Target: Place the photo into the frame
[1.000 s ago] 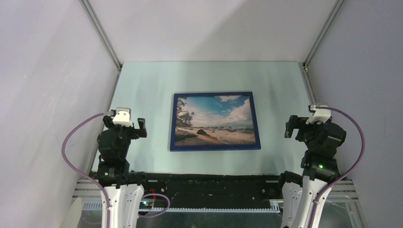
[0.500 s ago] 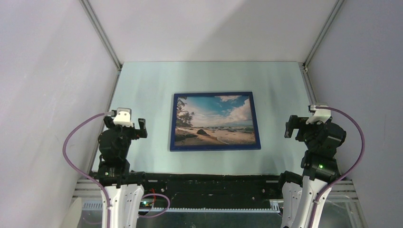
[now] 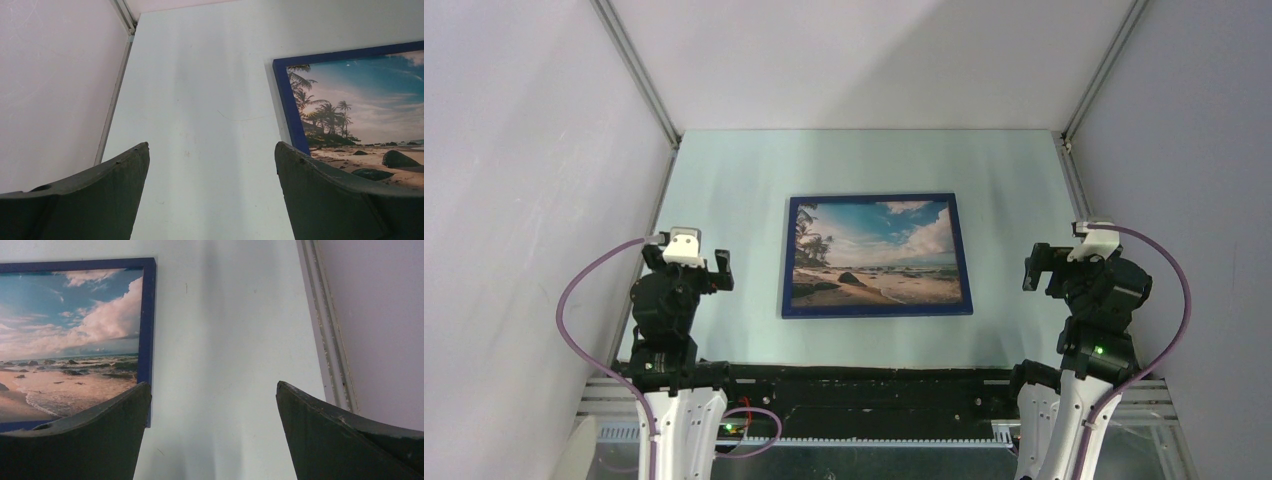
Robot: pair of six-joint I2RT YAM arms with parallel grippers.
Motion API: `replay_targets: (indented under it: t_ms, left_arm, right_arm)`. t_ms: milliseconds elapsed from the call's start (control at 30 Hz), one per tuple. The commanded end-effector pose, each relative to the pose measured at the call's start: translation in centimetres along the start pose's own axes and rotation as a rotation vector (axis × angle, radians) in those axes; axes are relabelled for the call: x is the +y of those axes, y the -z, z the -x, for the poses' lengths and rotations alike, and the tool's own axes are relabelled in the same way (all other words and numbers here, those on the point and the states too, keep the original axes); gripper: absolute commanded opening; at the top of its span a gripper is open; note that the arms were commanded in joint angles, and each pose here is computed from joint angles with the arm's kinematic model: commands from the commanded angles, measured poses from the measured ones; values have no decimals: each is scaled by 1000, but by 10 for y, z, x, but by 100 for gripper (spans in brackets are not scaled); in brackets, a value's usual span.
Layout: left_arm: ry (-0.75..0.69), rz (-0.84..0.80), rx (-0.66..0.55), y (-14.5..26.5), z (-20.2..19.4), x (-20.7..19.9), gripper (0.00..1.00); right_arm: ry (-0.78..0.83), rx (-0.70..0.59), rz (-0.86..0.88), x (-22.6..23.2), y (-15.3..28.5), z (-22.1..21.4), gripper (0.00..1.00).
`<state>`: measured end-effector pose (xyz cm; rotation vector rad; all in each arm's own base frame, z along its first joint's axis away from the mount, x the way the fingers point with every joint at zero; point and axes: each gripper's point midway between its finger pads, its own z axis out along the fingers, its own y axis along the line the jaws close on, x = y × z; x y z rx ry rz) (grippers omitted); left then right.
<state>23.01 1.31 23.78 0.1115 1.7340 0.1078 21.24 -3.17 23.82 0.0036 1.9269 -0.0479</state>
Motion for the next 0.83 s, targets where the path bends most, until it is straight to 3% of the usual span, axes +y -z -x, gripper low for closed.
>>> replay_targets:
  t_ms: [0, 800]
  left_arm:
    - [-21, 10, -28, -3, 7, 3, 100]
    - [-28, 14, -33, -2, 7, 4, 100]
  right_arm:
    - [13, 2, 8, 1, -1, -1, 99]
    - [13, 1, -2, -1, -2, 0, 99]
